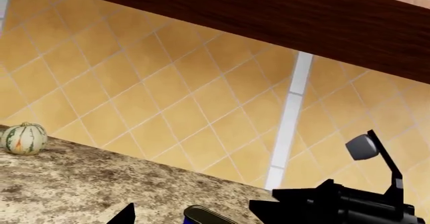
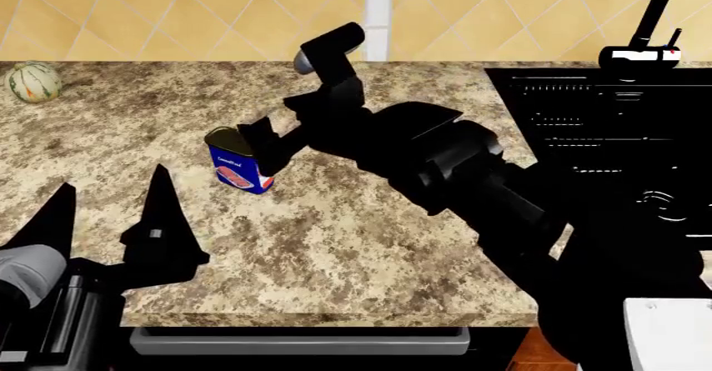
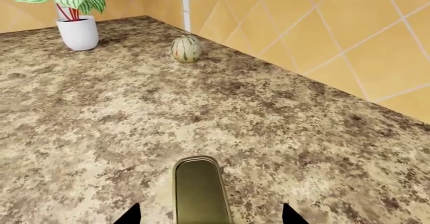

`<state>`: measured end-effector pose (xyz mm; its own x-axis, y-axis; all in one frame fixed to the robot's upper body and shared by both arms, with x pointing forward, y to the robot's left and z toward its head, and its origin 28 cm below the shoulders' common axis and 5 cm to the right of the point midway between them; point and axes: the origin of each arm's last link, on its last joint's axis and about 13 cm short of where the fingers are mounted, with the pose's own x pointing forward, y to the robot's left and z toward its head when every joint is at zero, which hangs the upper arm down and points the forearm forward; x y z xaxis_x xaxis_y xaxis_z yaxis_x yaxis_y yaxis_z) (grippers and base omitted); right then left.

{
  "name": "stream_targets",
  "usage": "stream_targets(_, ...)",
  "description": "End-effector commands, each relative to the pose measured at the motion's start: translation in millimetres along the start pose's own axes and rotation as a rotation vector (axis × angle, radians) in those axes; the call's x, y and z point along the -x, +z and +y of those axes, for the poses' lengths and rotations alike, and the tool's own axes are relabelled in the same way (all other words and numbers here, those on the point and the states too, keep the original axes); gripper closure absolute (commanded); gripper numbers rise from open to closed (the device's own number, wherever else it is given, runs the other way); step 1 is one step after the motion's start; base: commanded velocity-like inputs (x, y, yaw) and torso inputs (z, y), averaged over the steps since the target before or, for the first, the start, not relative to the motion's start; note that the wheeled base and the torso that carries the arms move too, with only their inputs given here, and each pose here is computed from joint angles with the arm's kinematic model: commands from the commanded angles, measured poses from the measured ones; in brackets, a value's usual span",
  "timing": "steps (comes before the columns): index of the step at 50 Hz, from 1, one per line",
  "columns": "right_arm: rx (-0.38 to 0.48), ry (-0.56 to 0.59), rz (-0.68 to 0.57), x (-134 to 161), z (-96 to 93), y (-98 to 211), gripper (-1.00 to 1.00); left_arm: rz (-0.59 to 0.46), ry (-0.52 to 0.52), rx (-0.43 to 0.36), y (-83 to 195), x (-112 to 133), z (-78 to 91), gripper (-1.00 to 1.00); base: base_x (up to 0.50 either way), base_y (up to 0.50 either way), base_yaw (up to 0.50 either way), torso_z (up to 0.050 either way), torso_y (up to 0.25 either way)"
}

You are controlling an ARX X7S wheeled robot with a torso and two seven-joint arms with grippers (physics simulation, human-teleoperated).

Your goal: Pick the cans from the counter and place them in their designated side in the cabinet.

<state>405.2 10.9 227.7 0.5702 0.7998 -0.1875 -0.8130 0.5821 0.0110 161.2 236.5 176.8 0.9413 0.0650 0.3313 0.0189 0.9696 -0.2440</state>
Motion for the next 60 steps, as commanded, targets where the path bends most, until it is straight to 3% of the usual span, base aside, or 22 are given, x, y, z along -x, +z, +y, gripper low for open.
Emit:
stream_targets(1,0.023,0.035,0.019,-2,3.8,-3,-1.00,0.002,0.002,-0.005,0,0,0.8,-1.00,0.00,0.00,0.00,0.000,0.000)
stream_targets(21,0.038,-0.005,0.015,-1,3.2,1,-1.00,-0.007,0.010,-0.009,2,-1,3.0,-1.00,0.00,0.00,0.00,0.000,0.000)
stream_targets(40,0.048,0.024,0.015,-3,9.5,5,-1.00,-0.023,0.020,-0.009,5,0,4.6,-1.00,0.00,0.00,0.00,0.000,-0.129)
stream_targets(53,0.066,0.040,0.030,-5,14.3,4,-1.00,-0.181,0.031,0.003,23,2,4.9,-1.00,0.00,0.00,0.00,0.000,-0.119)
stream_targets(60,0.080,0.047,0.012,-5,17.3,9,-1.00,-0.202,0.034,-0.012,26,2,5.8,-1.00,0.00,0.00,0.00,0.000,-0.084)
